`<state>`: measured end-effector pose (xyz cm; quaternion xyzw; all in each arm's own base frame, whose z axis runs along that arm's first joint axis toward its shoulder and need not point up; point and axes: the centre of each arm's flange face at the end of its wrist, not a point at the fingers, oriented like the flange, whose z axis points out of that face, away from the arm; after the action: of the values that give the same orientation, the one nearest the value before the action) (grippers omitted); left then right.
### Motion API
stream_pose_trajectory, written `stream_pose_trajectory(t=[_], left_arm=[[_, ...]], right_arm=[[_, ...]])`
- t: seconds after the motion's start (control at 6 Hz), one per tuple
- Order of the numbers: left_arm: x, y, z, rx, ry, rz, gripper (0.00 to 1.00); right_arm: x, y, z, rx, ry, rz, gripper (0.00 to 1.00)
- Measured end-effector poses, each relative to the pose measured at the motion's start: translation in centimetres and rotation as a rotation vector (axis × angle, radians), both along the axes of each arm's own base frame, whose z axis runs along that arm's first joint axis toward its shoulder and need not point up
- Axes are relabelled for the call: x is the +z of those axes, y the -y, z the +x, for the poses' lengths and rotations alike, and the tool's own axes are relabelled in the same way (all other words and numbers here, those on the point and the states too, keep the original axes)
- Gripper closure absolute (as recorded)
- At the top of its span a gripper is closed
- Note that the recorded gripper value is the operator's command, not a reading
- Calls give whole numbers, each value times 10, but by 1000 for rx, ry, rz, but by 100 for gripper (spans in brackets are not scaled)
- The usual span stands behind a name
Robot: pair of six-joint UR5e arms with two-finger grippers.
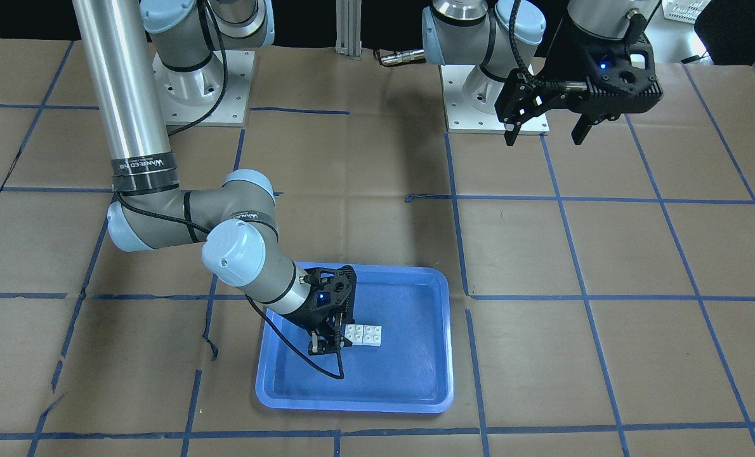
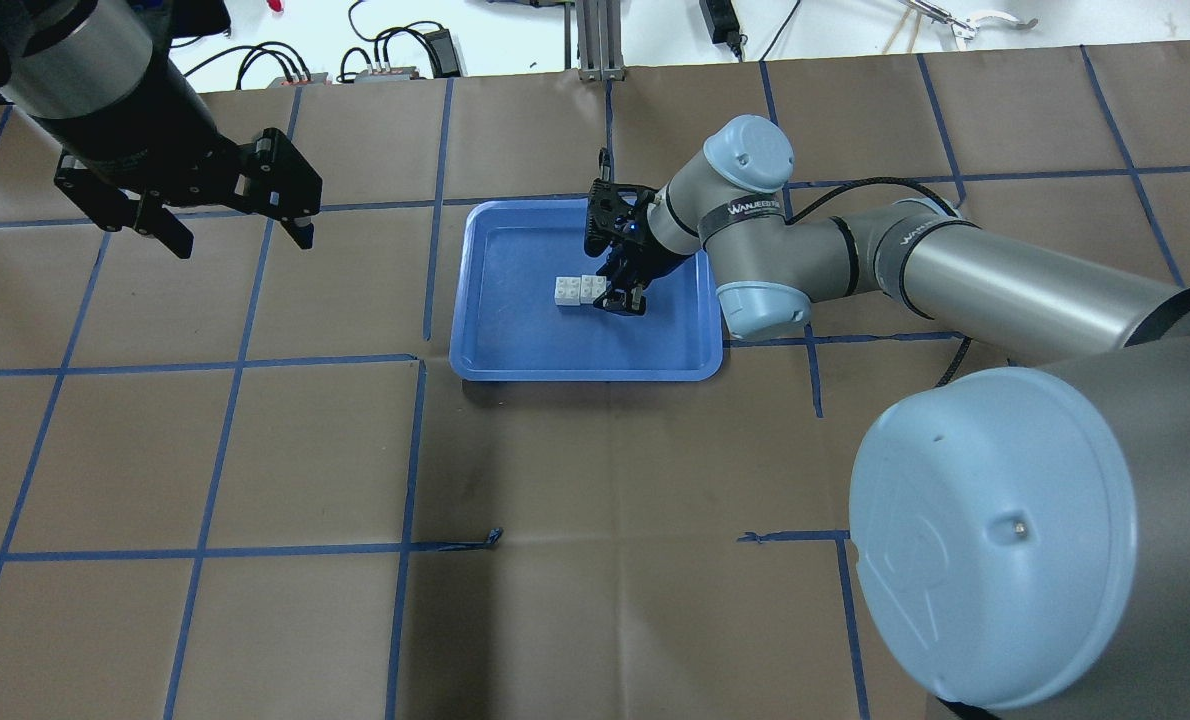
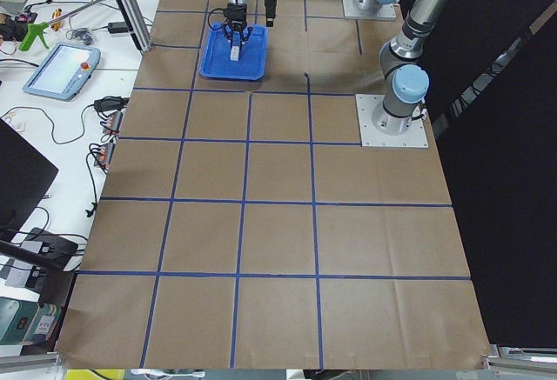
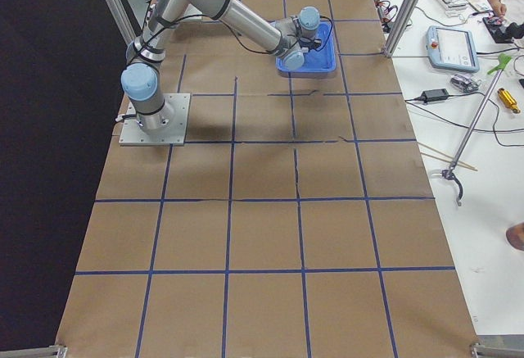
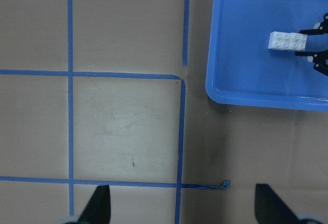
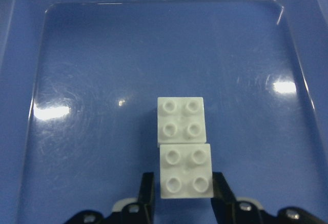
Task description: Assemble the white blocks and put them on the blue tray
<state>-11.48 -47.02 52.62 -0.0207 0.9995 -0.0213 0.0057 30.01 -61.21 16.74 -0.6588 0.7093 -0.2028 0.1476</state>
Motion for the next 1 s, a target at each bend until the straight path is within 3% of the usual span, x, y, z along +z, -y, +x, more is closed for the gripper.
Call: stream_pose_trajectory(t=[0.5, 0.67, 0.83, 1.0], left_arm=[[2, -2, 0, 14, -1, -5, 1], [2, -2, 0, 19, -2, -4, 1], [1, -3, 0, 21, -2, -3, 1], [1, -2, 1, 22, -2, -3, 1]], right_arm=[[0, 0, 0, 0, 1, 0, 49], [0, 0, 0, 0, 1, -1, 38], [0, 0, 0, -1, 1, 0, 1], [0, 0, 0, -2, 1, 0, 0]])
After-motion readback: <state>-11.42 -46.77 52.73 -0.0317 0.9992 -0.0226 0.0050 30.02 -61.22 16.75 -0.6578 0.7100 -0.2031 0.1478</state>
